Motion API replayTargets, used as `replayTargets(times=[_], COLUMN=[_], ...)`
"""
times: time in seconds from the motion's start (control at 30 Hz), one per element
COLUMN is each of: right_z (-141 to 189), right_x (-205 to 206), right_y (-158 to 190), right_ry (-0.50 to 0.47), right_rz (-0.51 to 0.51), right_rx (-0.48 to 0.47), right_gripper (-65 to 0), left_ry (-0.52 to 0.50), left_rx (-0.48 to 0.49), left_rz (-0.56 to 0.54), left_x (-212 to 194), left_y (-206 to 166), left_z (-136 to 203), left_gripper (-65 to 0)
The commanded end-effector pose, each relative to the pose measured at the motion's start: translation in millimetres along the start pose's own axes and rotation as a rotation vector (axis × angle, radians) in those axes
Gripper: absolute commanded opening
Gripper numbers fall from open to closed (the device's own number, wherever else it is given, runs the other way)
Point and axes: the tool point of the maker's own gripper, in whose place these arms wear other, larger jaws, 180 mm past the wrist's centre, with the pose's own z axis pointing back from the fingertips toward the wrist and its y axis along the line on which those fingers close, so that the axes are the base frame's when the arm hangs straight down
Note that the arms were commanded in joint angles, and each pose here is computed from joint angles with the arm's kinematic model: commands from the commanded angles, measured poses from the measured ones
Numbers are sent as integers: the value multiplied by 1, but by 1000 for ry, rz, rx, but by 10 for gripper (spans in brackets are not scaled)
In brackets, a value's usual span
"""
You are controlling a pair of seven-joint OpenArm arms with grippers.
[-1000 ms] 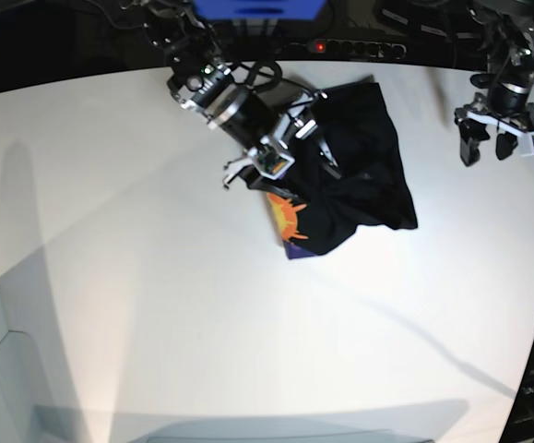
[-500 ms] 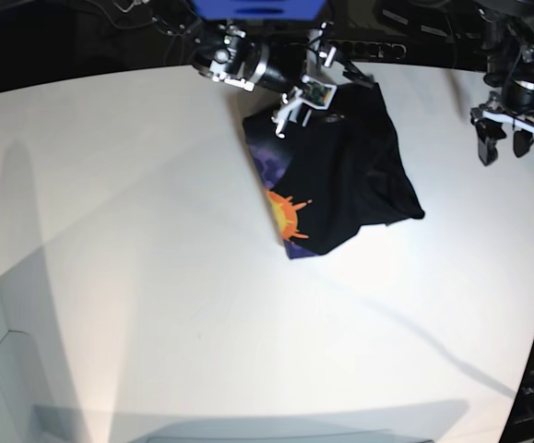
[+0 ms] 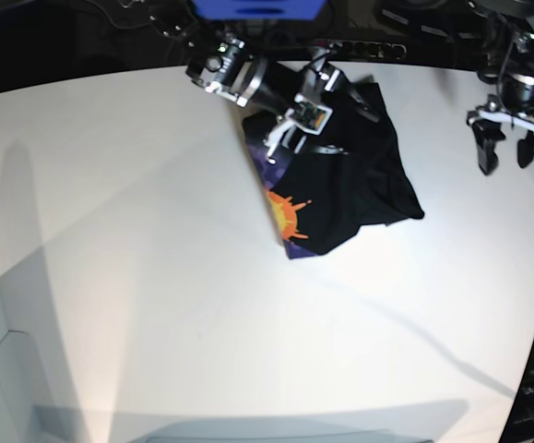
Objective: Fold the T-shirt properly
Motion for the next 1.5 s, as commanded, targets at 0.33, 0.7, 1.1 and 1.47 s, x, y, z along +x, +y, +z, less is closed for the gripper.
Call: replayTargets(times=[0.33,0.7,1.1,1.47], right_z=[41,41,40,40], right_x=[5,6,8,8], right_y=[-102,-107,-108,-109], right_ry=[-22,-33,-36,-36], right_rz=[19,-2,1,3], right_rx=[-291,-319,-319,-319], right_gripper=[-294,-294,-294,-294], left_ry=[164,240,264,301], left_rx=[-211,-365,-396,-403], left_rz=[73,56,40,22], left_x=[-42,-63,-69,-78], left_y=[-96,-144,-151,-147], left_z=[-6,-4,-1,8], left_gripper=[-200,-201,-288,-650])
